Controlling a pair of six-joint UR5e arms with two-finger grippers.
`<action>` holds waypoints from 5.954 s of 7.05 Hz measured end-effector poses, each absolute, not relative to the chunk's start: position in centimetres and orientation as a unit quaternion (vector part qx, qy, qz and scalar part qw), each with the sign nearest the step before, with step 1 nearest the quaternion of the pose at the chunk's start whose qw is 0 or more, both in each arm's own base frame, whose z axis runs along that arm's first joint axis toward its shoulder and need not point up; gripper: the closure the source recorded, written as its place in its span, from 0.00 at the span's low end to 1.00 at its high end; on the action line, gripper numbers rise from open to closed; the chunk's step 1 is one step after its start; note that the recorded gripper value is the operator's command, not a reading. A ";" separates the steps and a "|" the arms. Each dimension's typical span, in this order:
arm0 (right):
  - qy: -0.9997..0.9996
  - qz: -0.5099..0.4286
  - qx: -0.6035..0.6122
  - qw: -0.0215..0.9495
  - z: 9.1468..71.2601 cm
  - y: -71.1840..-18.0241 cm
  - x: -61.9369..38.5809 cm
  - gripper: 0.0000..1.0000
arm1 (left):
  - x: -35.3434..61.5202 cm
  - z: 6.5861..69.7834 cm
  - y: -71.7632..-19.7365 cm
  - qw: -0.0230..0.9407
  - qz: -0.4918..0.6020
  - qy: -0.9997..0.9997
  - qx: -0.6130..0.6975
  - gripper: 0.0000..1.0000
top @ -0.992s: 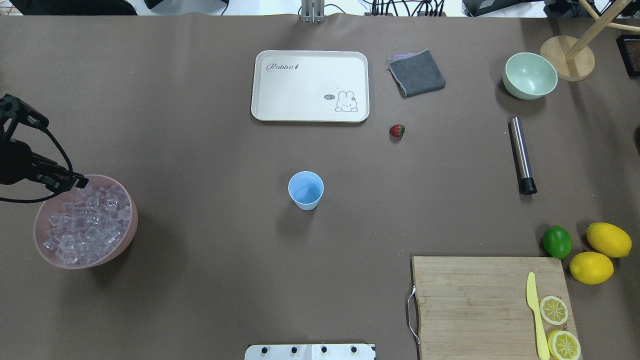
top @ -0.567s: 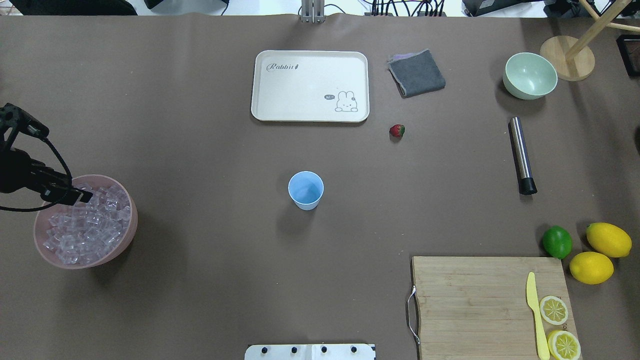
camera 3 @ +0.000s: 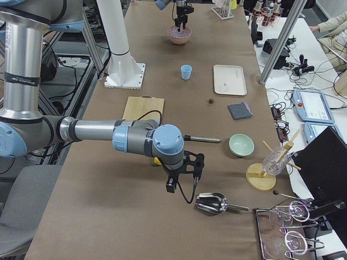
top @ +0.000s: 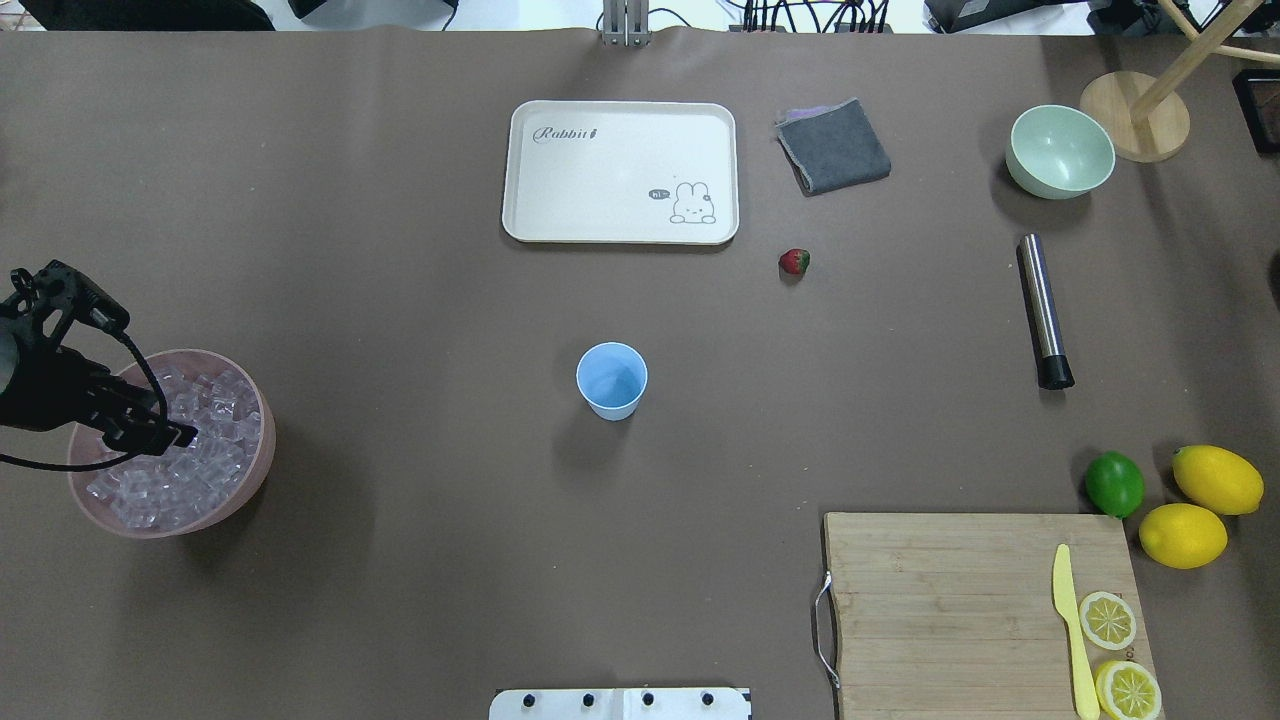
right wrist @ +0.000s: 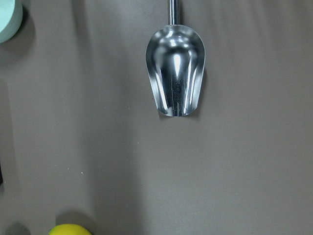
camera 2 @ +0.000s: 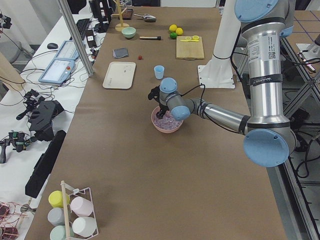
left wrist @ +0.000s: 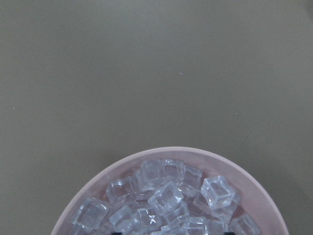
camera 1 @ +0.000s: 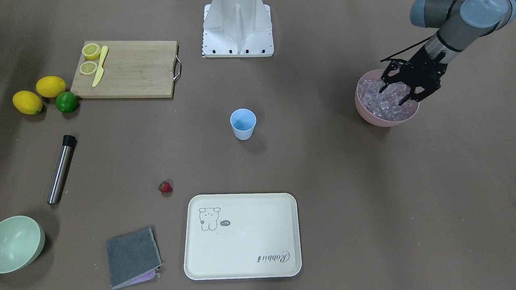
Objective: Mash ice and strawberries in cup
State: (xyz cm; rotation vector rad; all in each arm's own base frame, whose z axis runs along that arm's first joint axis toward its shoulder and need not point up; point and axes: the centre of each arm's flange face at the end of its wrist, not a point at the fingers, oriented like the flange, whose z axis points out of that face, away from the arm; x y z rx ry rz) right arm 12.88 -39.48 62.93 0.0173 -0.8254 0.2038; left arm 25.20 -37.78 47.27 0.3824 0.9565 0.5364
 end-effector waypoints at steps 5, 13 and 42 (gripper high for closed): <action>-0.401 0.100 0.006 0.911 63.2 -39.3 12.8 0.00 | 26.5 48.4 -37.8 0.843 0.256 0.438 0.180 0.27; -0.400 0.101 0.004 0.911 63.3 -39.3 12.9 0.00 | 28.9 48.9 -38.6 0.848 0.261 0.423 0.186 0.27; -0.402 0.116 0.013 0.908 62.9 -38.1 14.0 0.00 | 24.8 41.0 -40.2 0.805 0.235 0.468 0.278 1.00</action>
